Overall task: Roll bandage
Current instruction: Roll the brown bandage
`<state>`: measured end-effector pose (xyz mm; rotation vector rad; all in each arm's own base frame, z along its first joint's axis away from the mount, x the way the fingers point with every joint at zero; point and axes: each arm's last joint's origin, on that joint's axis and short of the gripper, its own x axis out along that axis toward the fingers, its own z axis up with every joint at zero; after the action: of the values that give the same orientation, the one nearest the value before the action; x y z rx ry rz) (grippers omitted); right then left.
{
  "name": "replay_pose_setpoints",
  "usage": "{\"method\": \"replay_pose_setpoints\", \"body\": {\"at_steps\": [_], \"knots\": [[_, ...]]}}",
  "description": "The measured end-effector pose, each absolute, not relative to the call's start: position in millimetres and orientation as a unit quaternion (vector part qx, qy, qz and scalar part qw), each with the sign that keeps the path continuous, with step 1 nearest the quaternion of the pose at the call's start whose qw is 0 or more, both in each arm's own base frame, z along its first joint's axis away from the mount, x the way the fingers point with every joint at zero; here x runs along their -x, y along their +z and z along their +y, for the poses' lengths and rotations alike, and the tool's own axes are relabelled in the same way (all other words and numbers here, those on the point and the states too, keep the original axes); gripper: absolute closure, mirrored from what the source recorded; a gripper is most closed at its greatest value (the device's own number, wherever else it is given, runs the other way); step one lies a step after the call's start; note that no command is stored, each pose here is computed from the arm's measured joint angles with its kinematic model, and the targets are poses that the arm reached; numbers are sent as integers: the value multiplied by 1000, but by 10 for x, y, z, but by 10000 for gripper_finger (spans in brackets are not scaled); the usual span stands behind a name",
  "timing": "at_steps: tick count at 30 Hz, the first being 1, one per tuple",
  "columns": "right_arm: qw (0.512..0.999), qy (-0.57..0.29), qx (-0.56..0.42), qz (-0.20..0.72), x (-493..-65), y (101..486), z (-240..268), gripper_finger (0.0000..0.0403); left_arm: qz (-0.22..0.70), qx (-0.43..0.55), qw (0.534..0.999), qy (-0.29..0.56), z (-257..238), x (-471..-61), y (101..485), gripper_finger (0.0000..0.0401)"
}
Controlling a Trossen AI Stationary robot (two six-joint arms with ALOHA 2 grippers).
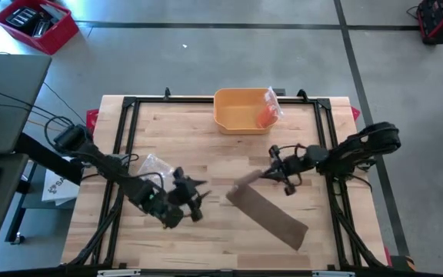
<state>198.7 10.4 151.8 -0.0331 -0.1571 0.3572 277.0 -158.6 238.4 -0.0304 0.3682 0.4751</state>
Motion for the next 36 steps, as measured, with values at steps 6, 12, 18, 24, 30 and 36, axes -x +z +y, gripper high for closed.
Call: {"method": "replay_pose_setpoints", "body": {"at_steps": [6, 12, 18, 24, 30, 36], "knots": [[964, 243, 30, -107, -1945, 1634, 97, 403, 53, -36, 985, 163, -1812, -3205, 2341, 275], [962, 246, 29, -112, -2013, 1689, 92, 403, 28, -172, 973, 150, -1927, -3523, 2358, 281], [963, 246, 21, -109, -2039, 1702, 90, 403, 104, -238, 942, 213, -2010, -3704, 2539, 270], [968, 222, 17, -114, -2042, 1716, 78, 403, 134, -217, 935, 245, -2018, -3730, 2670, 254], [968, 218, 18, -121, -2033, 1740, 76, 403, 141, -195, 936, 256, -1954, -3751, 2639, 259], [966, 217, 22, -138, -2005, 1806, 77, 402, 157, -188, 933, 265, -1860, -3780, 2592, 267]]}}
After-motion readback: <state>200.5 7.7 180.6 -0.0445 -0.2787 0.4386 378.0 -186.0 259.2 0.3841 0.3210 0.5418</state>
